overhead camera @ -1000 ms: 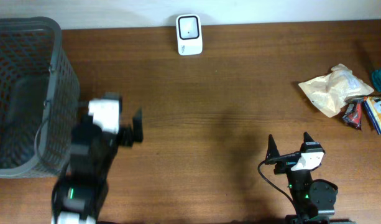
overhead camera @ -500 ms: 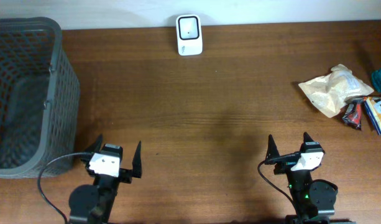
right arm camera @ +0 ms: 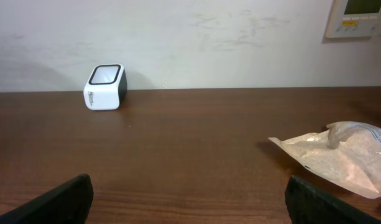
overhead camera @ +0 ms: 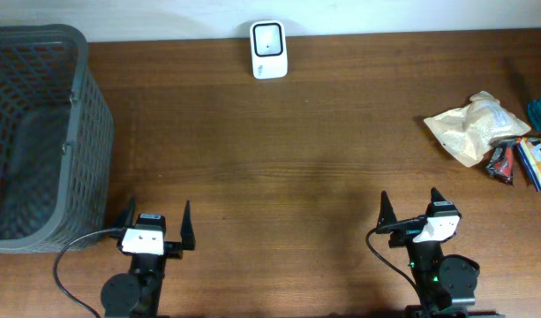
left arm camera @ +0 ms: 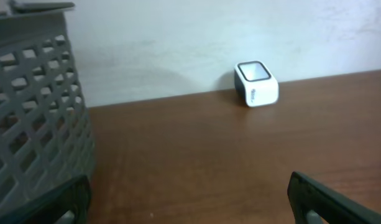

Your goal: Scan the item barcode

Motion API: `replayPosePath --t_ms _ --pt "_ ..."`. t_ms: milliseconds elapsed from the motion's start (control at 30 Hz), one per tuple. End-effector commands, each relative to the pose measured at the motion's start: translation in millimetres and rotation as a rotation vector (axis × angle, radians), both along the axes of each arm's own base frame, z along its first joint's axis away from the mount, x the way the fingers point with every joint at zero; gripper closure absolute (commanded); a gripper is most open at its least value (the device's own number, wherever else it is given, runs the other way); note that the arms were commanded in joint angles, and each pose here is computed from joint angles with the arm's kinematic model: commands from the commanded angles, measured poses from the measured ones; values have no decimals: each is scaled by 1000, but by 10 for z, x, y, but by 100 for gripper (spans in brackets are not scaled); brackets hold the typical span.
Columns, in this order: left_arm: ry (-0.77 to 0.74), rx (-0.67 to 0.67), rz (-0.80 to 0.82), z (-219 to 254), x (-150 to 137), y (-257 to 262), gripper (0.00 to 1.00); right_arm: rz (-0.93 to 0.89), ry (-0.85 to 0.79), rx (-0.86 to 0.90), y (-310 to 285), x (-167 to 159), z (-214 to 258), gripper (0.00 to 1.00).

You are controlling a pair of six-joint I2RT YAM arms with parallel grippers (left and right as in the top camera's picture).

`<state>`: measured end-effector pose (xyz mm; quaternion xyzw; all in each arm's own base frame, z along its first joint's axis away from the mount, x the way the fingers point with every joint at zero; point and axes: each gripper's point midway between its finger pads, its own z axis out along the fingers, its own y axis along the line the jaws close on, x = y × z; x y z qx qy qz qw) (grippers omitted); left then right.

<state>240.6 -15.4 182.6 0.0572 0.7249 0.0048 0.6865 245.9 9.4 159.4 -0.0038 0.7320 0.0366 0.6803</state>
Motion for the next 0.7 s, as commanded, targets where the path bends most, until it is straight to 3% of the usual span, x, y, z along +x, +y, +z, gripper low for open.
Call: replayPosePath --t_ms 0,333,533,667 --pt "-38 15 10 -60 41 32 1 0 2 -7 5 0 -26 2" --pt "-22 113 70 -164 59 144 1 0 1 -7 5 0 -25 2" --pt "9 -74 184 -236 45 321 1 0 2 -7 5 0 -26 2" --pt "7 -110 203 -234 42 351 1 0 2 -7 5 0 -26 2"
